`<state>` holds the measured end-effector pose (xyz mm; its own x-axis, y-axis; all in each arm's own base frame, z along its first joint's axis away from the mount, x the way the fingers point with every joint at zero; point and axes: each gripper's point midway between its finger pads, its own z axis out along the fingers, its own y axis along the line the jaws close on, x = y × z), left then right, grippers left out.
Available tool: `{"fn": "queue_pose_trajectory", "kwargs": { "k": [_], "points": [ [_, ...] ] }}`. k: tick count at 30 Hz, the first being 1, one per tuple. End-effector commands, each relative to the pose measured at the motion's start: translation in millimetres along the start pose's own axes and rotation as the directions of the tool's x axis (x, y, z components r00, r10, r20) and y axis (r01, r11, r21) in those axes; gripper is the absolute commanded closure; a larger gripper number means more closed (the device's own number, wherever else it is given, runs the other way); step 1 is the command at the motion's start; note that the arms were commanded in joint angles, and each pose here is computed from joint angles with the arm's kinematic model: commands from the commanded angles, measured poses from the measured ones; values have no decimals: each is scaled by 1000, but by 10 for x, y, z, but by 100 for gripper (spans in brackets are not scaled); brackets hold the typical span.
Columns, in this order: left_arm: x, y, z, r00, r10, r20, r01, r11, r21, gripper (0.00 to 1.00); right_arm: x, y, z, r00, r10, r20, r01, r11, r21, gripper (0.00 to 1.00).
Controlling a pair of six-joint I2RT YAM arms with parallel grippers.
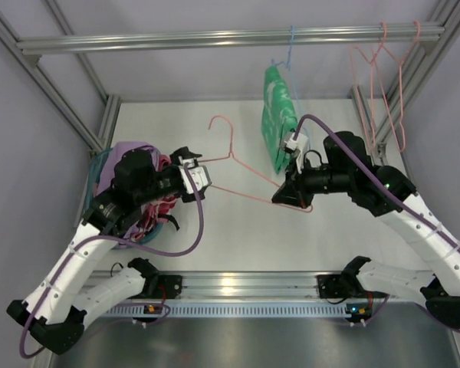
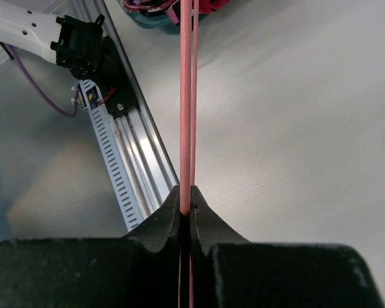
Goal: Remove the trousers from the hanger
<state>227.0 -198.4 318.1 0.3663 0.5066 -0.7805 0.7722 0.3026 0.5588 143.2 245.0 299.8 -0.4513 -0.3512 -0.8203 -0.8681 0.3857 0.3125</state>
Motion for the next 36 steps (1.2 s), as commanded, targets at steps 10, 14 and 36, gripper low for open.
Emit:
{"fn": "queue_pose_trajectory", "kwargs": {
  "k": [10, 14, 36],
  "points": [
    [-1057, 910, -906, 871, -271, 409, 406, 866, -291, 4, -423, 86, -857, 949, -104, 297, 64, 988, 142, 100],
    [-990, 996, -1060, 825, -348, 445, 509, 799, -319, 2, -434, 149, -1297, 907, -146, 395, 40, 964, 264, 100],
    [-669, 985, -959, 778, -454, 435, 603, 734, -311, 2, 259, -436, -2372, 903, -47, 426, -360, 456, 814, 100]
  ]
}}
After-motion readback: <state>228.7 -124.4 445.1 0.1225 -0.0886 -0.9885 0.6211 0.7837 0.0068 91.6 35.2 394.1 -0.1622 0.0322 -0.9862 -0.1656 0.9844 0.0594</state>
